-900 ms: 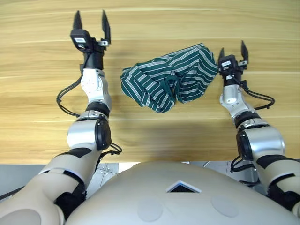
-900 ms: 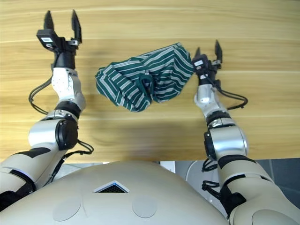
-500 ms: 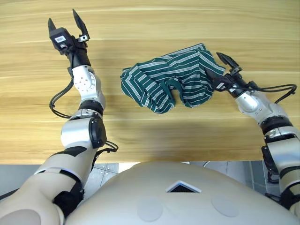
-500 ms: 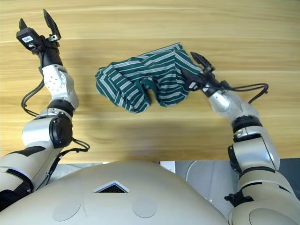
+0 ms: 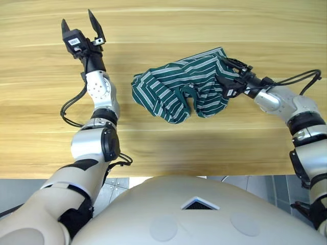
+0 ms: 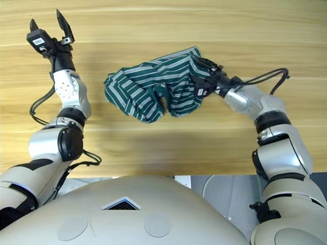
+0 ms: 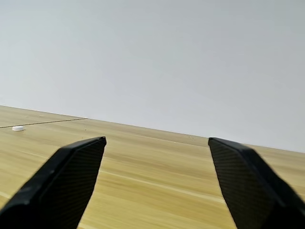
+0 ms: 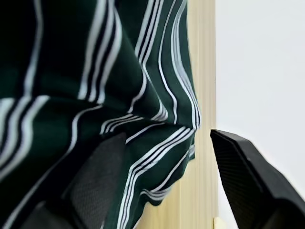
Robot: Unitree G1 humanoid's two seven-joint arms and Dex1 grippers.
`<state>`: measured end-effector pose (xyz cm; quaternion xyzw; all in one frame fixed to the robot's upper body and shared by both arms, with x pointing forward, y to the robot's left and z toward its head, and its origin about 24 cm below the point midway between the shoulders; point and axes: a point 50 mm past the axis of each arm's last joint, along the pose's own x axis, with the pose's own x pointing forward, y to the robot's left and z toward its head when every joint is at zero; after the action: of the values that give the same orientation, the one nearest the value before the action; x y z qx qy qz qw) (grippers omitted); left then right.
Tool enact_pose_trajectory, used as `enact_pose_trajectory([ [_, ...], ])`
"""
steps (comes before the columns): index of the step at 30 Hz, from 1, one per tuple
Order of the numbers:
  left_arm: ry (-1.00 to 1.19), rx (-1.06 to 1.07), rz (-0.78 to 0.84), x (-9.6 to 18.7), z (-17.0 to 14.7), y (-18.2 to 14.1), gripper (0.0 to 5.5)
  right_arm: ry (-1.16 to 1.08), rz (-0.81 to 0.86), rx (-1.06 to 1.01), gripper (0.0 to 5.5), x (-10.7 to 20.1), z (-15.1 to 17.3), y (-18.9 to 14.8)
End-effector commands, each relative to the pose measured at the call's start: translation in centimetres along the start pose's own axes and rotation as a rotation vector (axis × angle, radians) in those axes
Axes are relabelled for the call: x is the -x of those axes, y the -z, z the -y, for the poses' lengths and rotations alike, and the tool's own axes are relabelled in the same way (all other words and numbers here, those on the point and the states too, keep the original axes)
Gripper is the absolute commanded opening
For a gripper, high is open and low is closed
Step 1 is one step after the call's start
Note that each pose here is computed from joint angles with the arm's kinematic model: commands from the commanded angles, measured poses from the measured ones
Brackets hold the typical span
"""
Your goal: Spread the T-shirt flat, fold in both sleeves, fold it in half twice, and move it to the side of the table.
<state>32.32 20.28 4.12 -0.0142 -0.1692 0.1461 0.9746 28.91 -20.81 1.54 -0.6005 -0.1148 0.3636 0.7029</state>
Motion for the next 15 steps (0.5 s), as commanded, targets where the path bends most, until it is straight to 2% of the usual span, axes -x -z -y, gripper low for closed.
enact_pose_trajectory([
  [1, 0.018, -0.003, -0.023, -0.2, 0.6, 0.1, 4.0, 0.025, 0.049, -0.016, 3.25, -1.9, -0.6, -1.6],
  [5, 0.029, -0.011, -0.03, -0.2, 0.7, 0.2, 4.0, 0.009, 0.109, -0.02, 3.25, -2.5, -1.2, -2.9],
  [15, 0.038, -0.029, -0.015, -0.3, 0.4, 0.0, 4.0, -0.072, 0.197, 0.046, 3.25, -0.6, -2.2, -4.9],
])
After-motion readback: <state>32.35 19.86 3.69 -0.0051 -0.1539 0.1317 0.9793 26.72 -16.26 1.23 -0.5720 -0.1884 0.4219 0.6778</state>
